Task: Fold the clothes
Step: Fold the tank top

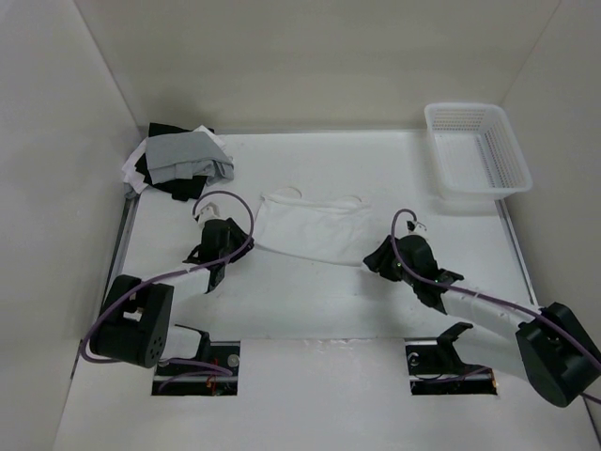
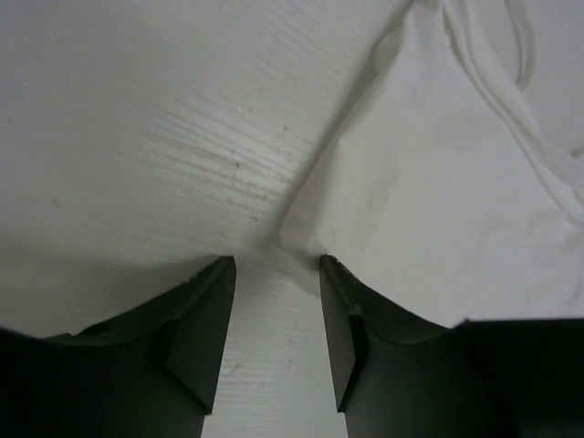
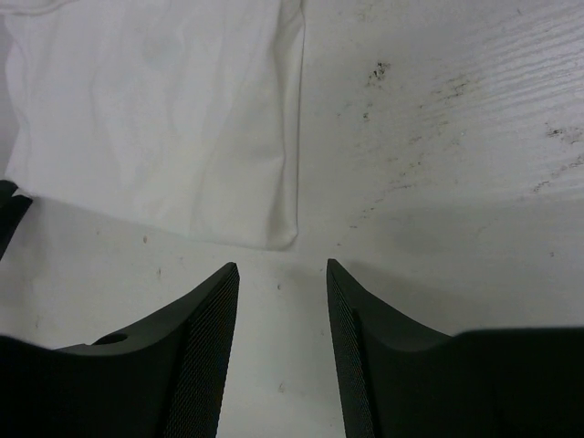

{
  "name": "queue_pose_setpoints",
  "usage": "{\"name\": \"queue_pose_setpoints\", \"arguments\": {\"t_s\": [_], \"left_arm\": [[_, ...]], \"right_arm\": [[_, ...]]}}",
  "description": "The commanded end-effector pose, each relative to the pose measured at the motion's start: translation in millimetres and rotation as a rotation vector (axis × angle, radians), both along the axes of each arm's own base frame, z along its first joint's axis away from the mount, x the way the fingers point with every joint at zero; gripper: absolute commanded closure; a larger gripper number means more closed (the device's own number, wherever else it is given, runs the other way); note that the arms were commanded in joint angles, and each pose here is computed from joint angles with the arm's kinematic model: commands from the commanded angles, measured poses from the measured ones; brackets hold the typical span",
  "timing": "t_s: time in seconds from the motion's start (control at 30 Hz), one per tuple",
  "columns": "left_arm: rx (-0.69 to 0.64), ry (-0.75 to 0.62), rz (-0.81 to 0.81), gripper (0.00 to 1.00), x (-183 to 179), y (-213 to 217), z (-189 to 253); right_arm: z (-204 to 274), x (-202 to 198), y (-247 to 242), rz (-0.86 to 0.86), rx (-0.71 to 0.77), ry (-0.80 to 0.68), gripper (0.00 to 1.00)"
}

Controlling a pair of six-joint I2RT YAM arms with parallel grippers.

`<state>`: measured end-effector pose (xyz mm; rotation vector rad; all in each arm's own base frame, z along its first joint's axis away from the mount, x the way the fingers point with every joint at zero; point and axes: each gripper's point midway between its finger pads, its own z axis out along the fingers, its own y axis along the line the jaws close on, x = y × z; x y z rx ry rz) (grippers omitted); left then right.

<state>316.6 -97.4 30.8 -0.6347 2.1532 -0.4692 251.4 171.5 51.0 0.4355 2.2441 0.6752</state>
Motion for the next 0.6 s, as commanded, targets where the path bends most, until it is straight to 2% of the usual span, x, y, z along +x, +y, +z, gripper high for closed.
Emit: {"name": "queue_pose_setpoints", "arguments": {"t_s": [0.0,0.23,0.57], "left_arm": [[-0.044,-0.063,-0.009,0.6,15.1,-6.6,16.1],[-0.034,-0.048,0.016,0.66,15.4,0.4,10.1],[-0.069,-0.071,0.033,0.63,22.1,-1.5,13.3]], "right_arm": [[8.8,6.4,6.6,-0.008,0.032,-0.026,0.52],[3.0,7.3,10.0,-0.003,0.036,-0.006,0.51],[-10.6,7.6,22.8,0.027,0.071,0.04,0.53]]}}
